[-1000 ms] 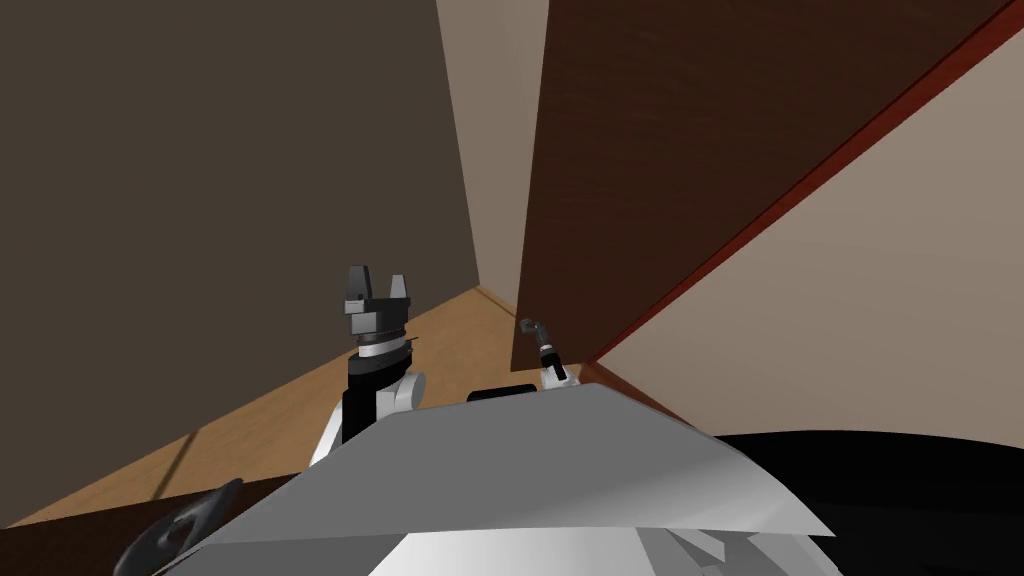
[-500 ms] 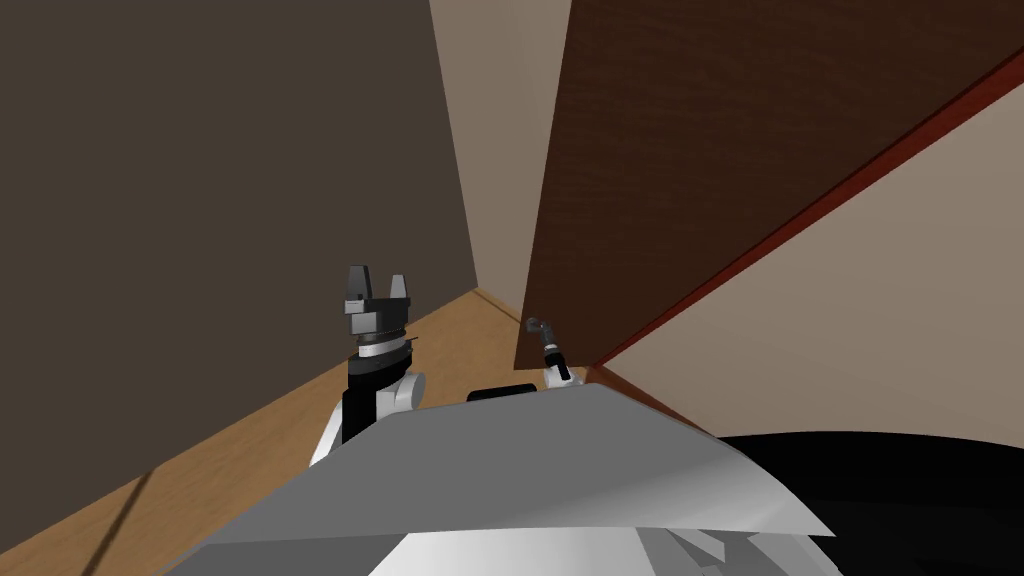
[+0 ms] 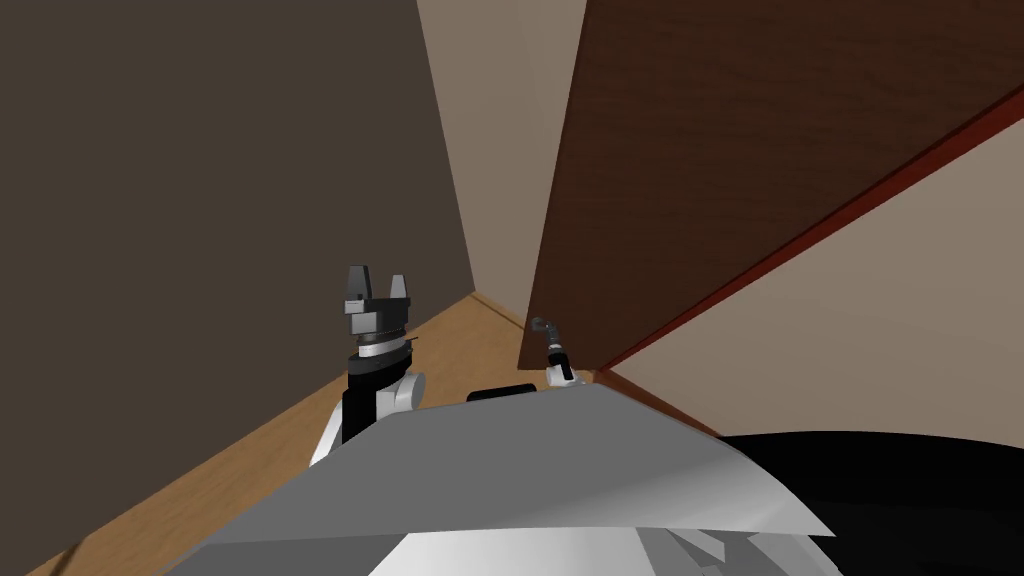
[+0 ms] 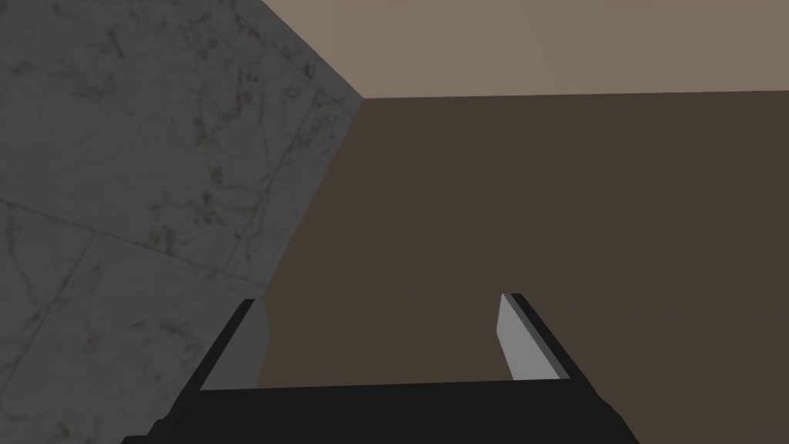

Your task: Push the door open

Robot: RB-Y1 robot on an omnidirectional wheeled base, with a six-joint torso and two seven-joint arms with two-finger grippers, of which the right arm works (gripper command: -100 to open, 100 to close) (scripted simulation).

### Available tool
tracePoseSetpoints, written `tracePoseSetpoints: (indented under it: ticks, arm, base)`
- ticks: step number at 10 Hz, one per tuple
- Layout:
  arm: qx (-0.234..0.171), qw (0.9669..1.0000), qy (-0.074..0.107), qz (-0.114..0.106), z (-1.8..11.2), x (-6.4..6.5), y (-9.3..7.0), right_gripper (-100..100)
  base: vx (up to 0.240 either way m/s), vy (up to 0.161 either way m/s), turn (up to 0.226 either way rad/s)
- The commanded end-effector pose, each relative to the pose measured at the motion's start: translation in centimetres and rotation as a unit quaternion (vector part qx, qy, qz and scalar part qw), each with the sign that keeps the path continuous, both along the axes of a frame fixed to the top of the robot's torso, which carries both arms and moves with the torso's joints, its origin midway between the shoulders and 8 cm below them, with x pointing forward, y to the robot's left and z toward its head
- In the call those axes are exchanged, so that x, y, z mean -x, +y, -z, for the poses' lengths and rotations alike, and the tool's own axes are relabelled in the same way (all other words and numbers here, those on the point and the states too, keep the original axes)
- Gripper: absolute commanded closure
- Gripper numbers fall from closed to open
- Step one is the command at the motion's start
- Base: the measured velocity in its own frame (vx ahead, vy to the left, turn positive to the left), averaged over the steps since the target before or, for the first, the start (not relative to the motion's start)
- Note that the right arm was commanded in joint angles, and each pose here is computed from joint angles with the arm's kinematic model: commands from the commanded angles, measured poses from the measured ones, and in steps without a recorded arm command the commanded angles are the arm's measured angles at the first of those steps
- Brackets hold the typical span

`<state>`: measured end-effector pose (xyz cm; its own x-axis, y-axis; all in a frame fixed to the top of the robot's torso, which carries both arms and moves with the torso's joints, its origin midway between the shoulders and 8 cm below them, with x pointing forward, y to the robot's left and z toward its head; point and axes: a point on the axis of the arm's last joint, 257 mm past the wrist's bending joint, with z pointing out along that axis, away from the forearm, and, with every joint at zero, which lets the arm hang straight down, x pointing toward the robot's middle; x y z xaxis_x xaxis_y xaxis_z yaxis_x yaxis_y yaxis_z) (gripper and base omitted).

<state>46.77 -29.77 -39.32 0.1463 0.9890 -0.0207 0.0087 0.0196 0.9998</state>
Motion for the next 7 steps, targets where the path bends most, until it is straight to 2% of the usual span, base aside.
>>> tracePoseSetpoints:
  ticks: [1, 4, 5, 6, 7]
  arm:
    - [-0.003, 0.9999, -0.005, 0.009, -0.3, -0.3, -0.3, 100]
    - [-0.011, 0.9997, -0.005, 0.023, -0.2, -0.1, -0.9, 100]
    - [-0.006, 0.9996, -0.001, 0.027, 0.1, 0.3, -1.7, 100]
    - [-0.004, 0.9992, -0.003, 0.040, -0.1, 0.4, -3.1, 100]
    - [-0.003, 0.9989, -0.003, 0.046, -0.1, 0.5, -3.7, 100]
  base:
    - [0.174, 0.087, -0.061]
    - [0.162, 0.074, -0.055]
    - [0.075, 0.015, -0.038]
    - [0.132, 0.038, -0.058]
    - [0.242, 0.099, -0.078]
